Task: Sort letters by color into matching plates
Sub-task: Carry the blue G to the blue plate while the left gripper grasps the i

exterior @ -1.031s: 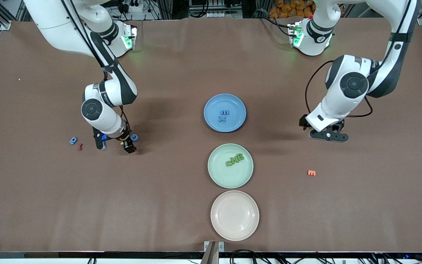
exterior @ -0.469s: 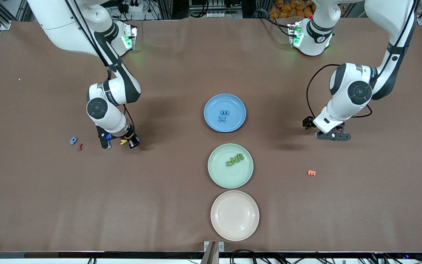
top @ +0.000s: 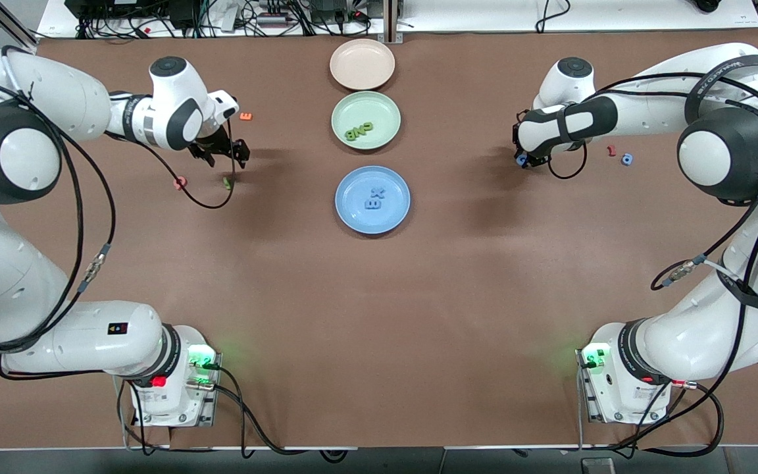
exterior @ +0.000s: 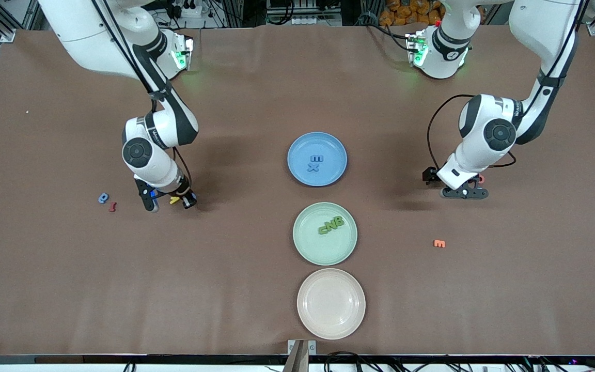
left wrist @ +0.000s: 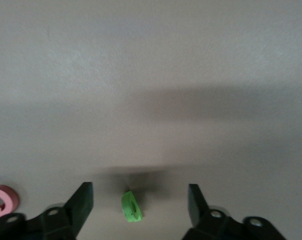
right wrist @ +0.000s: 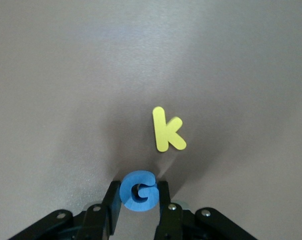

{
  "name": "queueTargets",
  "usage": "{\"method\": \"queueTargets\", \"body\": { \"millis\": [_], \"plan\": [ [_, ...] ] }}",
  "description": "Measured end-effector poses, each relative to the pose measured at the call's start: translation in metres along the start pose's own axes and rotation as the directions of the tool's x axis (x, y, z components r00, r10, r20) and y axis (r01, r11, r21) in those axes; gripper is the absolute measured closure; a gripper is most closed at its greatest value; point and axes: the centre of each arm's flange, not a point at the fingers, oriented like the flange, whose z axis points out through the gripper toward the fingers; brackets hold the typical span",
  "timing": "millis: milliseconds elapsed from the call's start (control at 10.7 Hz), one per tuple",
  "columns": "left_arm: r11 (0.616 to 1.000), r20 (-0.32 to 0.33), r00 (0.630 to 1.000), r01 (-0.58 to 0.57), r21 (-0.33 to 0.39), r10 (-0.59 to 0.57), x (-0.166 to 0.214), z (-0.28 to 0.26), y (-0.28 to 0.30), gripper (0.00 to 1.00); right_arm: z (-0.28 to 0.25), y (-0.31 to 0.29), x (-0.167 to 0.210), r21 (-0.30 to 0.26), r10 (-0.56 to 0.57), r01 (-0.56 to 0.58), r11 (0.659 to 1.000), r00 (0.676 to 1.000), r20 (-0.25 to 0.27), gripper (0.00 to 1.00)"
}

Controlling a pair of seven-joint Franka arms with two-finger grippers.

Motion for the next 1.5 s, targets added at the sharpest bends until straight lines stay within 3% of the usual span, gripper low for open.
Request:
{"method": "queueTargets", "body": {
  "millis": [188,375,469,656,750,938,1125,1312,1500],
  "plan": [
    [0.999,0.021,0.999,0.037,-0.002,-0.037,-0.004,0.012,-0.003,0.21,-0.003,-0.004,-0.005,-0.024,-0.245,0.245,0.969,0.969,0.013,0.66],
    [0.998,0.04,0.998,0.055,-0.001,-0.055,-0.01,0.02,-0.005,0.22,-0.024,-0.024,-0.016,-0.081,-0.499,0.504,0.86,0.863,0.077,0.66],
    [0.998,0.048,0.997,0.065,0.001,-0.065,-0.013,0.023,-0.008,0.22,-0.042,-0.038,-0.018,-0.081,-0.575,0.582,0.81,0.813,0.093,0.66],
    [0.997,0.061,0.996,0.072,0.002,-0.072,-0.018,0.027,-0.012,0.29,-0.07,-0.062,-0.032,-0.043,-0.685,0.689,0.724,0.724,0.077,0.66],
    [0.997,0.065,0.995,0.073,0.003,-0.073,-0.02,0.028,-0.012,0.32,-0.077,-0.071,-0.05,-0.027,-0.745,0.748,0.664,0.664,0.068,0.66],
    [0.997,0.07,0.995,0.076,0.003,-0.076,-0.021,0.031,-0.012,0.55,-0.088,-0.084,-0.106,-0.008,-0.848,0.849,0.528,0.527,0.047,0.66],
    [0.996,0.072,0.993,0.094,0.004,-0.094,-0.022,0.032,-0.012,0.85,-0.097,-0.092,-0.164,-0.011,-0.922,0.923,0.386,0.386,0.034,0.66],
    [0.993,0.072,0.991,0.114,0.005,-0.114,-0.022,0.032,-0.011,0.9,-0.097,-0.093,-0.212,-0.01,-0.959,0.96,0.28,0.28,0.04,0.66],
    [0.992,0.06,0.991,0.123,0.001,-0.123,-0.02,0.029,-0.005,0.9,-0.092,-0.098,-0.258,-0.003,-0.979,0.979,0.203,0.203,0.034,0.66]
  ]
}}
